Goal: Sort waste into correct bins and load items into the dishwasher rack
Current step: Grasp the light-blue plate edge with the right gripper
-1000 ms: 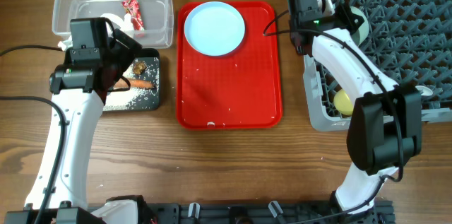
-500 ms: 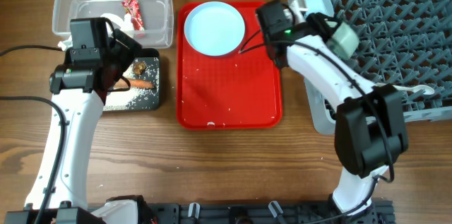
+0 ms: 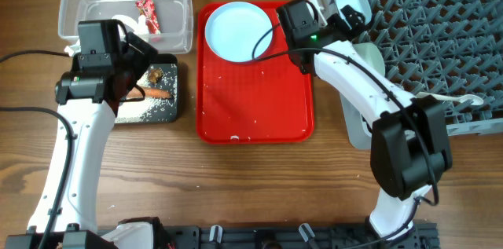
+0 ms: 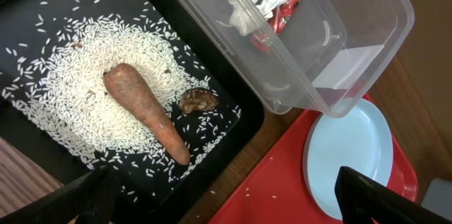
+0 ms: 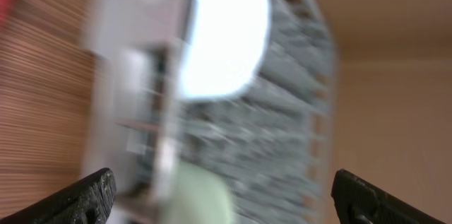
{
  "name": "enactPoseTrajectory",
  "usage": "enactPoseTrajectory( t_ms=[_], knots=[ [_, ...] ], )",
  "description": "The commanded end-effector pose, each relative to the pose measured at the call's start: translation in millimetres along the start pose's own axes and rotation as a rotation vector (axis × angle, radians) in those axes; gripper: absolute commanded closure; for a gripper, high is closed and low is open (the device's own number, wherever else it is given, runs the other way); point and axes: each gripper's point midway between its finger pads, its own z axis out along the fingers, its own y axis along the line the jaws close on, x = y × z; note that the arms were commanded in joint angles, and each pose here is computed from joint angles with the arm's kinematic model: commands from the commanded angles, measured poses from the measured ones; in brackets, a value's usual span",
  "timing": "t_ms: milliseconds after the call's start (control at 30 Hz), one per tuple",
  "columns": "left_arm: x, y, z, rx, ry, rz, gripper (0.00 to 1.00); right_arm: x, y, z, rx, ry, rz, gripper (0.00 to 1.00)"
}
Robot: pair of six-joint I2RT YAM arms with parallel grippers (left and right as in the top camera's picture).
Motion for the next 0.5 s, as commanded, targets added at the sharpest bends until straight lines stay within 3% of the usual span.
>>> enactPoseTrajectory(
  t_ms=[0,67,133,200,233,333,400,467],
  knots=[
    [1,1,2,-0.004,0.002,0.011,0.00,-79,50,-94,-0.623,-0.376,0.231,0.00],
    [1,1,2,-0.004,0.002,0.011,0.00,-102,78,-142,-0.937,-0.531,0.220,0.00],
    [1,1,2,-0.004,0.002,0.011,0.00,-114,87,-156,-1.032,-0.599,0.227,0.00],
    [1,1,2,-0.004,0.002,0.011,0.00,-128,90,-150,-1.069,-0.578,0.375,0.00],
    [1,1,2,-0.004,0.002,0.011,0.00,-133,94,-144,-1.086,-0.550,0.444,0.03],
    [1,1,2,-0.004,0.002,0.011,0.00,-131,104,-114,-1.058,-0.375,0.678,0.23],
    [1,1,2,-0.004,0.002,0.011,0.00,-114,112,-72,-0.926,-0.140,0.976,0.29],
    [1,1,2,-0.004,0.002,0.011,0.00,-100,127,-47,-0.843,-0.028,1.089,0.41]
  ],
)
